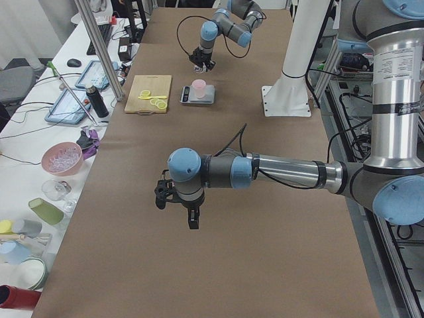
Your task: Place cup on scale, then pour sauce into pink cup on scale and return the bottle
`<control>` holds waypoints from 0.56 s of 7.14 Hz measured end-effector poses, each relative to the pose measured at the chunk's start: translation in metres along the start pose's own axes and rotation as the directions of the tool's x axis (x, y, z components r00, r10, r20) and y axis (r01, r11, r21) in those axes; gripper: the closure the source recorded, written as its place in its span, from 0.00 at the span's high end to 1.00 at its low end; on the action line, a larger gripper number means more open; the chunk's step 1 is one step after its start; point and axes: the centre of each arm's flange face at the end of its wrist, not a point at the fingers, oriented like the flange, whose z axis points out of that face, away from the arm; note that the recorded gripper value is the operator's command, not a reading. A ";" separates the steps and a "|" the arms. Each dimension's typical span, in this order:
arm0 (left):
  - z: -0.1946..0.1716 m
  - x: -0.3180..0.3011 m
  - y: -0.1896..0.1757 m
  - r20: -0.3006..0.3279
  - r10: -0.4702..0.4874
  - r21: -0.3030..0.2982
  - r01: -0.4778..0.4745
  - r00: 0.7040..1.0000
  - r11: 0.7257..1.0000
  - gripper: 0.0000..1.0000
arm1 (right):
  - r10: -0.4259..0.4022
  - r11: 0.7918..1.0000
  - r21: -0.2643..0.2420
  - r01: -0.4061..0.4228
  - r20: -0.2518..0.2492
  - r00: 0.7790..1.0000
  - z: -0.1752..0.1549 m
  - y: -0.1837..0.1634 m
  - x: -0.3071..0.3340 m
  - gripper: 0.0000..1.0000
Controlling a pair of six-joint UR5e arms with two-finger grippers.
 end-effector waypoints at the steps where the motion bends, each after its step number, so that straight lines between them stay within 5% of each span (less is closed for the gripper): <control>1: 0.000 0.000 -0.001 0.000 0.001 0.001 -0.001 1.000 1.000 0.97 | 0.001 1.000 -0.011 -0.001 -0.004 1.000 -0.001 -0.004 0.000 0.00; 4: 0.000 0.001 -0.004 0.004 0.002 0.000 -0.002 1.000 1.000 0.97 | 0.004 0.999 -0.048 -0.005 -0.023 1.000 -0.008 -0.019 0.002 0.00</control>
